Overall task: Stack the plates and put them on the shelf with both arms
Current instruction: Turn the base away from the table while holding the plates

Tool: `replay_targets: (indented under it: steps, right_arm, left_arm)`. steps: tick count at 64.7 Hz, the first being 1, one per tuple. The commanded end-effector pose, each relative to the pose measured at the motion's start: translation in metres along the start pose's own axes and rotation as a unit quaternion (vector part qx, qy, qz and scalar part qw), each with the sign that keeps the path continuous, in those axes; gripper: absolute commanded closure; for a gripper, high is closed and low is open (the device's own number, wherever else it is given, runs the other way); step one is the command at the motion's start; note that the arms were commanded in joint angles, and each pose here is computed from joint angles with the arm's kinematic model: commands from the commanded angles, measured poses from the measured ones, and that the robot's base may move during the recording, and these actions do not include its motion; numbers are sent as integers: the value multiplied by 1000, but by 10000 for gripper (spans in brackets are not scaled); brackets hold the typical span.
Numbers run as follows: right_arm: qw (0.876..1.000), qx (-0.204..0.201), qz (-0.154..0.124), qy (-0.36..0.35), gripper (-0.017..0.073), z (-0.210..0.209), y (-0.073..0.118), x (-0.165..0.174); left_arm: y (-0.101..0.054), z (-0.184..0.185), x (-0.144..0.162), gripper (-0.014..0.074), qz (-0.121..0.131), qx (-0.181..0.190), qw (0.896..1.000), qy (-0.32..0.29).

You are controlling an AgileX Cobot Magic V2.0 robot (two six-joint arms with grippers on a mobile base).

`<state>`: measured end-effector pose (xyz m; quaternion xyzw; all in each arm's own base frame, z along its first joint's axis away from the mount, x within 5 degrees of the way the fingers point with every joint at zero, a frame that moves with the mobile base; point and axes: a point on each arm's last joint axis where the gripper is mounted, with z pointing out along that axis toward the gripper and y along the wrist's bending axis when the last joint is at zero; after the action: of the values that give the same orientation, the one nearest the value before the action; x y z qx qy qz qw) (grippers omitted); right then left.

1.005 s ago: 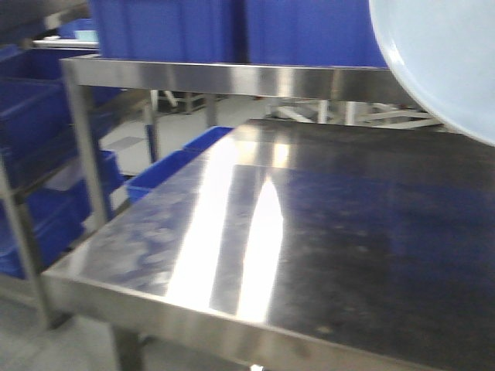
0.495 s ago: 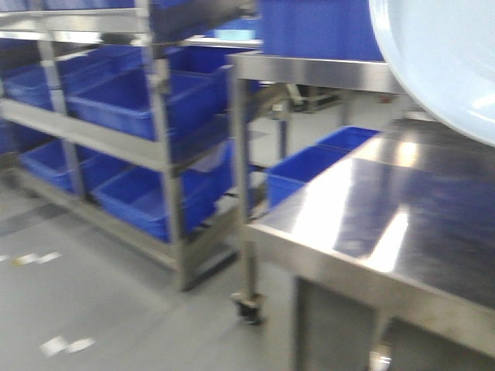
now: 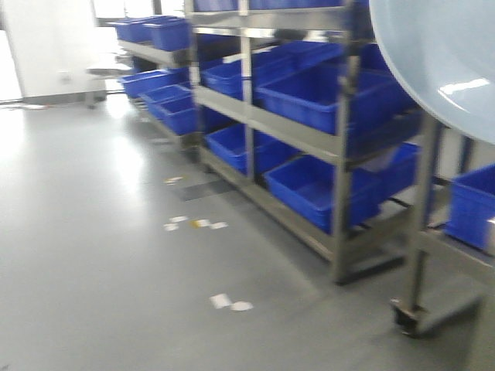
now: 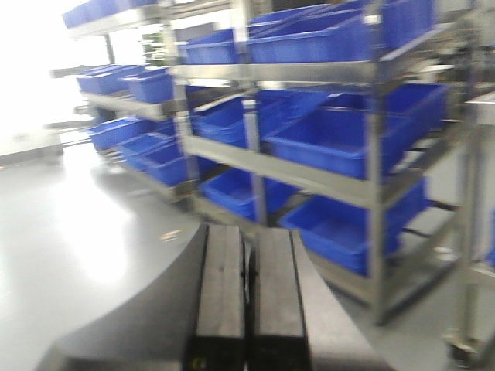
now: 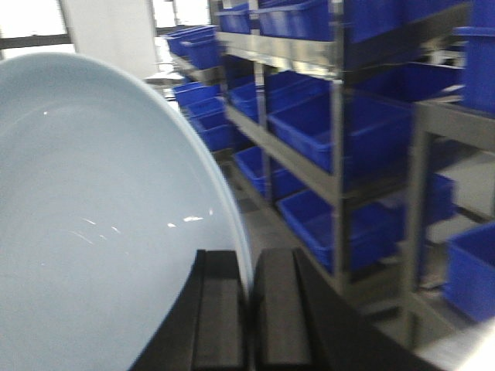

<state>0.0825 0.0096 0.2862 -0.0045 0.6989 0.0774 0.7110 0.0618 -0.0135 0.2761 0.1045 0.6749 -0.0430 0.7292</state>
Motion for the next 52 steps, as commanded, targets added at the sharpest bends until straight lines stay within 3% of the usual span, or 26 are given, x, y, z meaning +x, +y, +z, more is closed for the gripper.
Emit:
replay_targets:
  steps: [1, 52]
  right_arm:
    - [998, 9, 1, -63, 511, -2, -1, -19]
    - [998, 9, 1, -63, 511, -2, -1, -19]
  left_arm:
    - [2, -1, -17, 512, -3, -9, 999, -51]
    - [2, -1, -17, 512, -3, -10, 999, -51]
